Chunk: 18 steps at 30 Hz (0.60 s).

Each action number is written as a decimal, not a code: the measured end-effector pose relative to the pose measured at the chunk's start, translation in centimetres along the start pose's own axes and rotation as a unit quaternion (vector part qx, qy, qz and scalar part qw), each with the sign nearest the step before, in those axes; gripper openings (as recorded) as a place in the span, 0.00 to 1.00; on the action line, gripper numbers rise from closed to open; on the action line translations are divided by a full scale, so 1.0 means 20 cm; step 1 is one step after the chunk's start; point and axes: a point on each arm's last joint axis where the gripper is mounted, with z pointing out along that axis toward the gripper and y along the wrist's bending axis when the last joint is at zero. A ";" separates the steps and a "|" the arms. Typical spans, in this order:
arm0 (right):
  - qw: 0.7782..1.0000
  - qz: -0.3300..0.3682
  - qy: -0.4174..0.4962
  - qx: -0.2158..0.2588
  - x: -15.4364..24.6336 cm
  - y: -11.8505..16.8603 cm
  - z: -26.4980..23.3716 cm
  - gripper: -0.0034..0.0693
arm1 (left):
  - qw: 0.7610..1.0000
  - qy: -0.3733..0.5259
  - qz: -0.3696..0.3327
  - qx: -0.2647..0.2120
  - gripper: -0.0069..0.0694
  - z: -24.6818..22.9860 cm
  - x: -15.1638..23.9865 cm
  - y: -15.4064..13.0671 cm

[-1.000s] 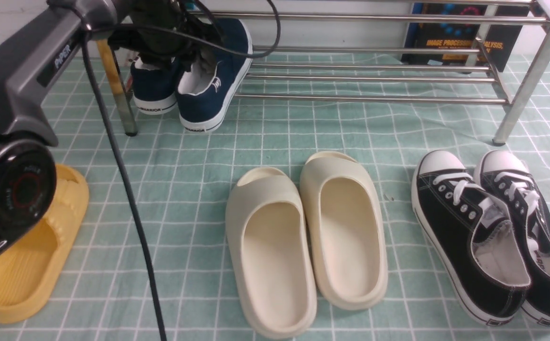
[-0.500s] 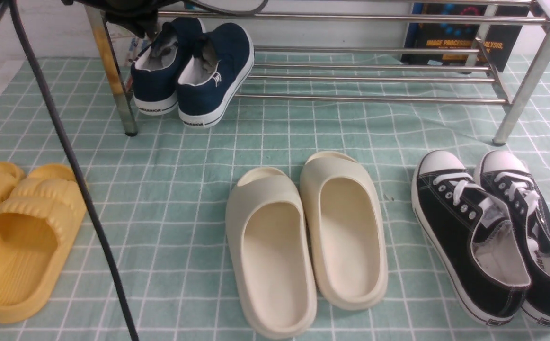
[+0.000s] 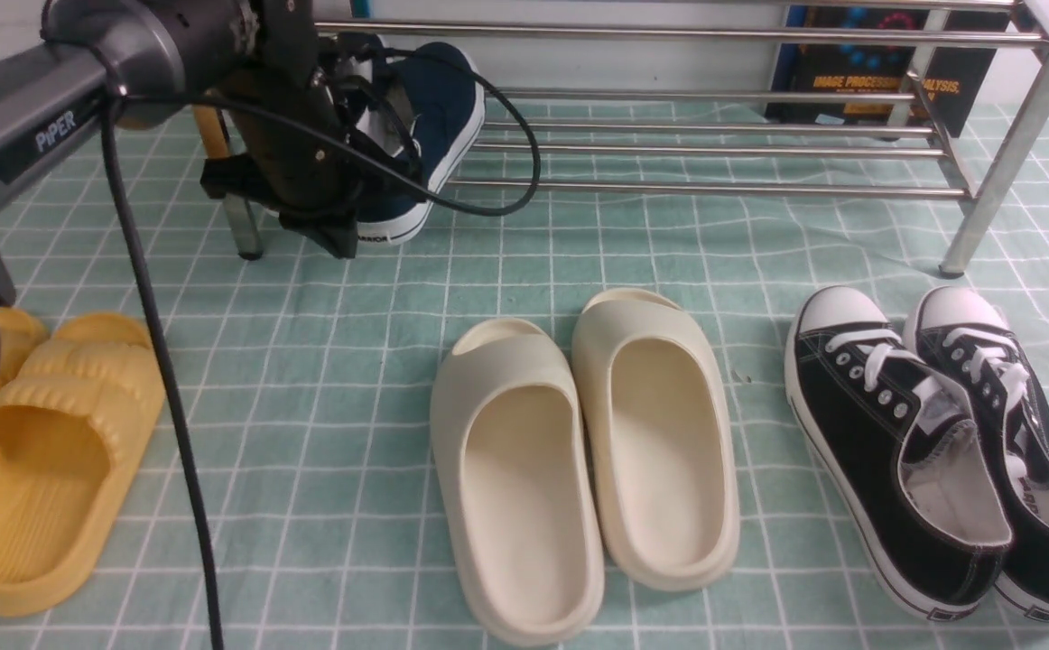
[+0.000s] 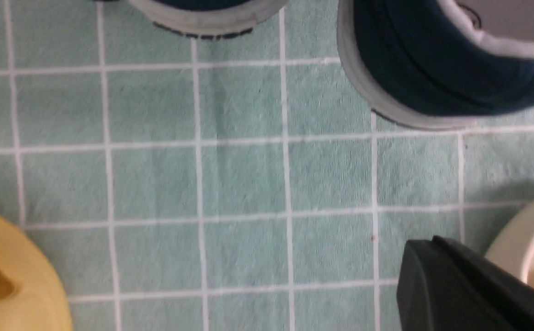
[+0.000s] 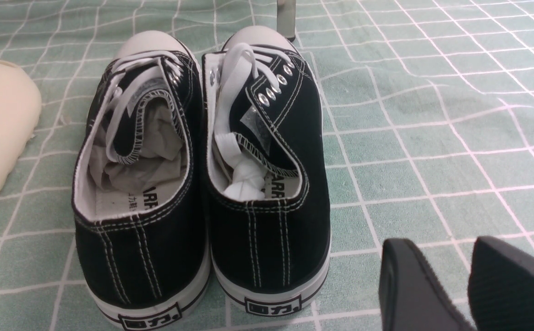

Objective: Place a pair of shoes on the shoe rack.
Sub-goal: Use the left arm to put a shoe into the shoe rack

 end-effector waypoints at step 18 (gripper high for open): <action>1.000 0.000 0.000 0.000 0.00 0.00 0.00 0.38 | 0.988 -0.137 -0.060 0.042 0.07 0.08 -0.16 -0.03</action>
